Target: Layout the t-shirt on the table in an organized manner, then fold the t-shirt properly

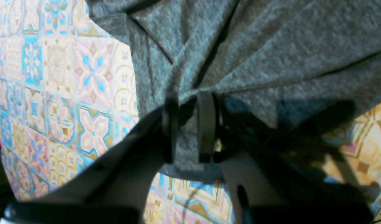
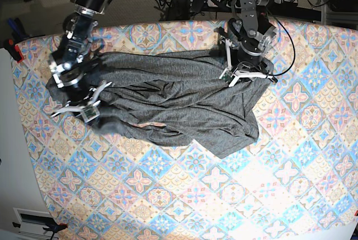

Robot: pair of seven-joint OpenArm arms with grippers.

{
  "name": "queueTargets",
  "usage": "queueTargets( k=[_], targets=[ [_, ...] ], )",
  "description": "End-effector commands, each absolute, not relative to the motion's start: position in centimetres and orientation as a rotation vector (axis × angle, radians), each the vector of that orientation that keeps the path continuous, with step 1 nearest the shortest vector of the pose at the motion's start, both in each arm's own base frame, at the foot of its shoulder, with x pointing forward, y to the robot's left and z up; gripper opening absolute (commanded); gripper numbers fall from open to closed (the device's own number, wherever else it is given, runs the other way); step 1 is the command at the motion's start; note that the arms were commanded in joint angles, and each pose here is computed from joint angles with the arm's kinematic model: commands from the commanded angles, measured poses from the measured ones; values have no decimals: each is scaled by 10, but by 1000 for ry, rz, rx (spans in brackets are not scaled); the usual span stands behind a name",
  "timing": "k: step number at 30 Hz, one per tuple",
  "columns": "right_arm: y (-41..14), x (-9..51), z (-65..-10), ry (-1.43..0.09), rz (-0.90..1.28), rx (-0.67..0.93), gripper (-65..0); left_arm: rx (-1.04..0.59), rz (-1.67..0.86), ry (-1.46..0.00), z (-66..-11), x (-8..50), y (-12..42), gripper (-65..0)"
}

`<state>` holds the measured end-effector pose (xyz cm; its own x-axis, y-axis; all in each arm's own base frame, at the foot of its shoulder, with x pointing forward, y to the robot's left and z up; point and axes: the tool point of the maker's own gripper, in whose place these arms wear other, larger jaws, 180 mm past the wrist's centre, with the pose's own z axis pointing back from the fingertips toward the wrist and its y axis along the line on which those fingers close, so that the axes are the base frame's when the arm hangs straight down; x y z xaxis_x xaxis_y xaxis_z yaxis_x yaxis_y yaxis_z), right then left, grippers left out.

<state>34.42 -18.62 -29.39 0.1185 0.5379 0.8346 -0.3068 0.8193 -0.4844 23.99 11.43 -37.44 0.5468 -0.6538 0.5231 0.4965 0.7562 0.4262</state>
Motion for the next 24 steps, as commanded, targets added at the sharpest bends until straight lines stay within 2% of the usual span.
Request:
queueTargets(
  k=[1,9,18,24],
  targets=[
    [-183,341,-281,-1384,604,-196,-650,245,-679,-767,-363,248,112,-538],
    [-208,300,-264,-1596,406,-198,-650,247,-675,-783,-359,254,110,-539],
    [-240,257,-251,-1745,232,-191,-650,247,-674,-785,-359,255,110,-539],
    [-242,242,-276,-1684,190,-154,-650,241,-681,-788,-359,255,107,-539]
  ],
)
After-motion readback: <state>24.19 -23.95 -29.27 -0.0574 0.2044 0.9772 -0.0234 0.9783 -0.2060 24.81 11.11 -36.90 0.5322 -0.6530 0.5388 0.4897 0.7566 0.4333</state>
